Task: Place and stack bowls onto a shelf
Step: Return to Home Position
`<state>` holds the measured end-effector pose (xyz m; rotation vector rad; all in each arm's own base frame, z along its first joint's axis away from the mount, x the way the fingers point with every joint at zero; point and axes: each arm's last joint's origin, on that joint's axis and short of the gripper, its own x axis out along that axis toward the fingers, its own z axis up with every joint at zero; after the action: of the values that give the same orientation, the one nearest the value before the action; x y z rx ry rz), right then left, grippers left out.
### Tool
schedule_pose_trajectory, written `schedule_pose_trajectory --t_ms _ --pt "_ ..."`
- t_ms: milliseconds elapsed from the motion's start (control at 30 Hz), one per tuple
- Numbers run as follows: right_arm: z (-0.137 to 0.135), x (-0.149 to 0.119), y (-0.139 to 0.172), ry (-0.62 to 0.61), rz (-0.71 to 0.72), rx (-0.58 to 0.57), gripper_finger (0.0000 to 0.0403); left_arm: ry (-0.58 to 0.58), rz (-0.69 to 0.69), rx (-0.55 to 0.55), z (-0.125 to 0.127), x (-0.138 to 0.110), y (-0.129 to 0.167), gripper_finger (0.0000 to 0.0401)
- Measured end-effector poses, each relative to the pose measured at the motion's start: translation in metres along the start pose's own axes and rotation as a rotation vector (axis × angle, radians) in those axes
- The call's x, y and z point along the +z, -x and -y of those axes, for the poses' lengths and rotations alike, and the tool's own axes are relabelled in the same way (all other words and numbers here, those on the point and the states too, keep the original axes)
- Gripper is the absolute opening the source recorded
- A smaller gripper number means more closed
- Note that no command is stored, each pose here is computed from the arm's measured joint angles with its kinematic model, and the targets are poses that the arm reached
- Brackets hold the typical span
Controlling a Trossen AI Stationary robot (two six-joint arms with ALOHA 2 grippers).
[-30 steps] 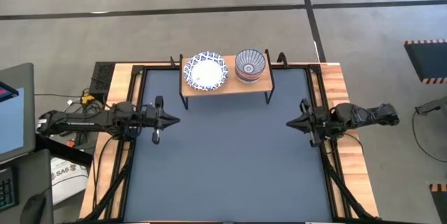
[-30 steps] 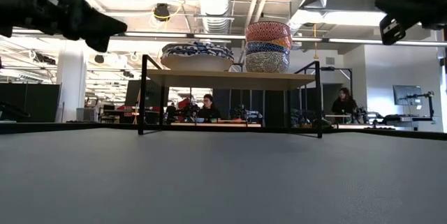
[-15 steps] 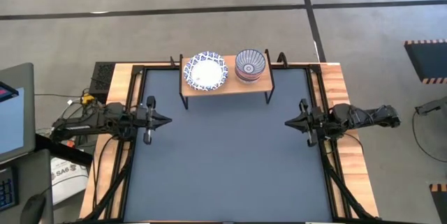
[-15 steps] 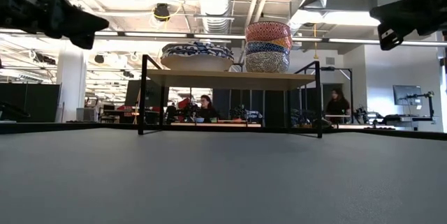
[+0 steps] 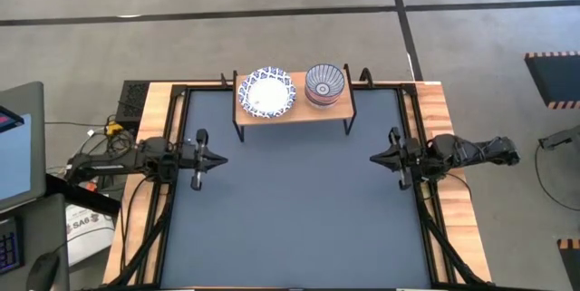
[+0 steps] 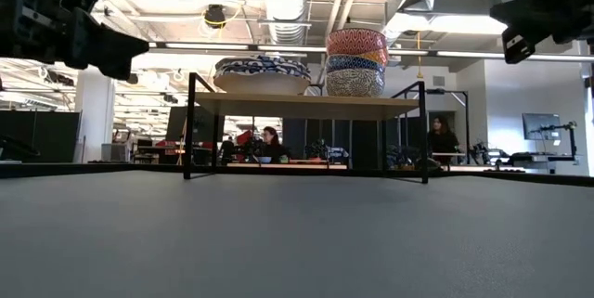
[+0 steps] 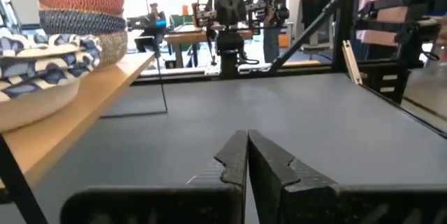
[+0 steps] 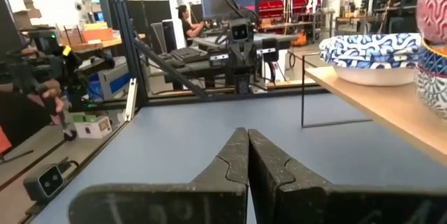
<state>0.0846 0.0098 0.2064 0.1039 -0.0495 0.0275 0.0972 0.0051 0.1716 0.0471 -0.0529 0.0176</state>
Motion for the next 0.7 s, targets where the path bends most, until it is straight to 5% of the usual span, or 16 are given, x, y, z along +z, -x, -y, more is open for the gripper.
schedule_pose_trajectory --t_ms 300,700 --pt "0.004 -0.004 -0.005 -0.008 0.103 -0.033 0.0022 -0.081 -0.008 0.001 0.000 -0.001 0.000 0.0000" --pt "0.004 -0.036 -0.010 0.006 -0.004 0.033 0.0022 -0.128 0.012 -0.077 0.002 0.000 0.000 0.0000"
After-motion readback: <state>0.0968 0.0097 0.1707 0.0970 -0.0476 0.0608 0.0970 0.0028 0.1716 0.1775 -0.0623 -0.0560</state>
